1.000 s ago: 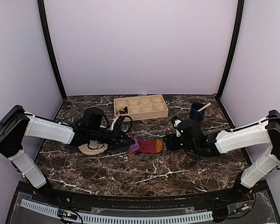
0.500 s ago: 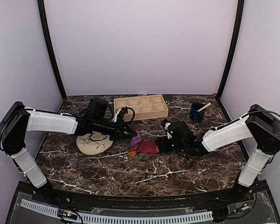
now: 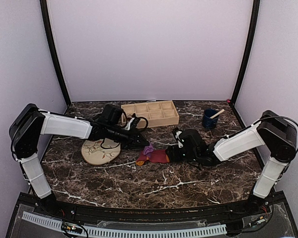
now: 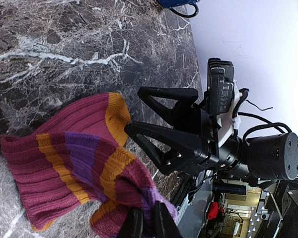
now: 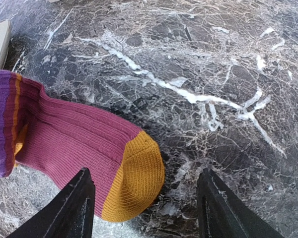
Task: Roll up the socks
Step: Fold the sock at the center of the board.
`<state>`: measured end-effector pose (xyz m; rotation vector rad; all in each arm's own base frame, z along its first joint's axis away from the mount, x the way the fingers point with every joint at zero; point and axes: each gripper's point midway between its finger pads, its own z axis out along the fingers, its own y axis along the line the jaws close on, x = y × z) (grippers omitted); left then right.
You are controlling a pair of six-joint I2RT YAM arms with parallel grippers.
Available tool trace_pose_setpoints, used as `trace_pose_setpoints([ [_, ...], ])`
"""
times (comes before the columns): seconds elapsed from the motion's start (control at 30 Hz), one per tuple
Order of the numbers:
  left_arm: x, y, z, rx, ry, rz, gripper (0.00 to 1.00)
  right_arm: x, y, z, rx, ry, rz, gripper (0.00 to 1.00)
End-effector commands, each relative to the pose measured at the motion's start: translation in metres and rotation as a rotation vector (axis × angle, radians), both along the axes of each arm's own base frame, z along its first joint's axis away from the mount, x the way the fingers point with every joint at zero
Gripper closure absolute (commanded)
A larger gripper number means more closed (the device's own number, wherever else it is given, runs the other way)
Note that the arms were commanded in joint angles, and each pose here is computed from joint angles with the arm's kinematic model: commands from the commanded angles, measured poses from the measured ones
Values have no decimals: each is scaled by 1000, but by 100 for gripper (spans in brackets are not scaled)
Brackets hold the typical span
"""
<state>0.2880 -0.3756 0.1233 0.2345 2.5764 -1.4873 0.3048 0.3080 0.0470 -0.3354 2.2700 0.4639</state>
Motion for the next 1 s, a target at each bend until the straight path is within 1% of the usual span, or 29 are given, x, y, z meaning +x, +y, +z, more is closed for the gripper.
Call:
trace_pose_setpoints([
  [0.0, 10, -5, 6, -5, -6, 9, 89, 2, -2, -4, 20, 2, -9, 36],
  [0.3, 16, -14, 1, -15, 25, 10, 88, 0, -11, -2, 9, -6, -20, 36],
  [0.6, 9, -36, -7, -23, 52, -38, 87, 0, -19, 2, 6, -19, -33, 36],
  [0.8, 7, -49, -10, -23, 59, -64, 83, 0, -24, 5, 0, -25, -44, 36],
  [0.97, 6, -54, -17, -22, 72, -68, 82, 1, -28, 5, -4, -26, -52, 36],
])
